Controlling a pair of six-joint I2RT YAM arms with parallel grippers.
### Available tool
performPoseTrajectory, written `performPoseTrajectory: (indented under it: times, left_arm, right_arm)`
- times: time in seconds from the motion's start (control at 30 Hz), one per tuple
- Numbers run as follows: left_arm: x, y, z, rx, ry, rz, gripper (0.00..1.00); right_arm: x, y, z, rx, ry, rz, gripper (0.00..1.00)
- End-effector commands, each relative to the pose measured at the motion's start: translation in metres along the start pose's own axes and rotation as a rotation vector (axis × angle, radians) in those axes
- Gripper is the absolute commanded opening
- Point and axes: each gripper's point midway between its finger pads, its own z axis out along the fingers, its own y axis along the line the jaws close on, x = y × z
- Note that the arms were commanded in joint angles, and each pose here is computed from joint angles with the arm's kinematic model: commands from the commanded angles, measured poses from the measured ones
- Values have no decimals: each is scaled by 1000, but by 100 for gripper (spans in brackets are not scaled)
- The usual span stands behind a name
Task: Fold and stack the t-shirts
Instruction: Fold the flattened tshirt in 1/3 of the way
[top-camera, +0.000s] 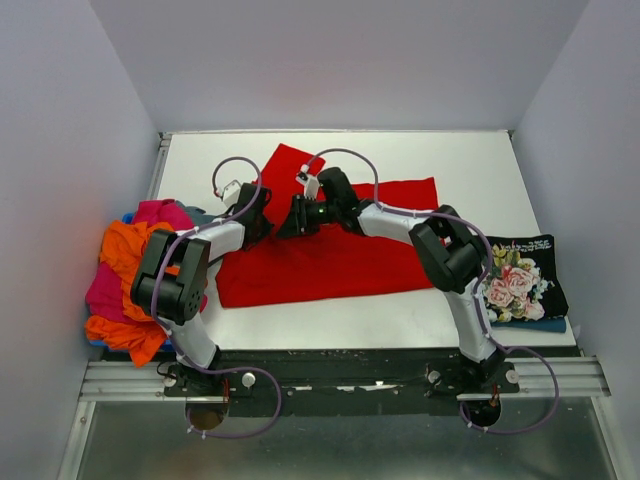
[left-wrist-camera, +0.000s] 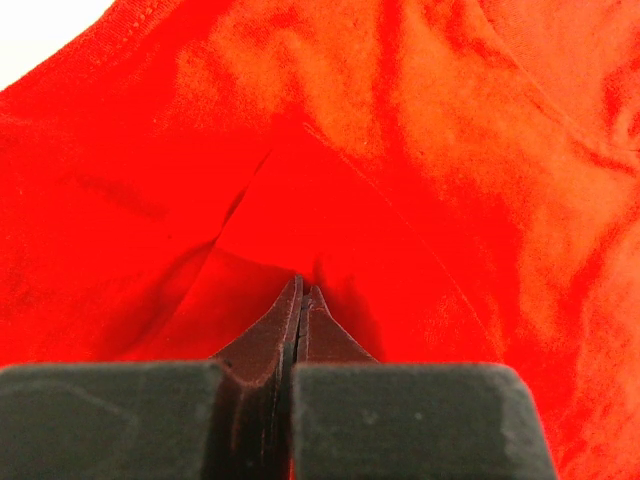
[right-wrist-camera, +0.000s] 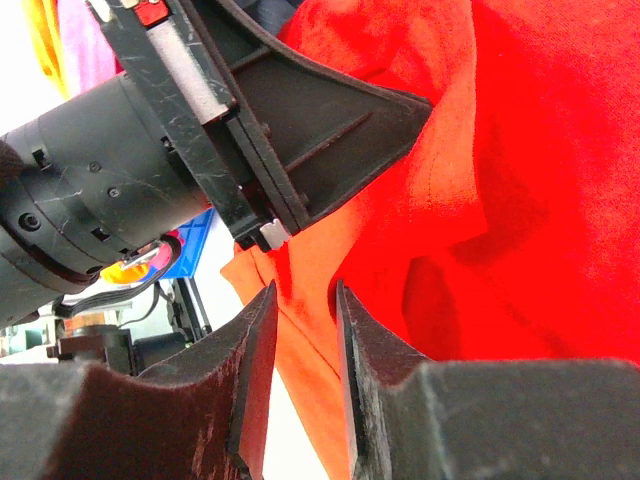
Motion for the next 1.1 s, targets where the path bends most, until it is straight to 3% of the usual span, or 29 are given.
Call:
performPoseTrajectory:
  times: [0.0,0.33,0.4,0.7,0.83,1.07]
  left_arm:
    - [13,17,3,-61,66,19,0]
    - [12,21,4,-80,71,28,0]
    - [12,21,4,-81,72,27,0]
    - [12,19,3,-73,77,30,0]
    - [13,20,3,-71,79,30,0]
    - [14,21,2,-71,84,37,0]
  right_arm:
    - [3,23,-8,-74,-6,-72,38]
    - [-23,47,-50,-108,-202,-197,40]
    - [-34,36,-53,-48,-236,-178,40]
    - [-36,-70,-36,384,-116,25,25]
    - [-29,-83,-32,420,-79,40,31]
    - [-23,-80,-20,405,-45,23,30]
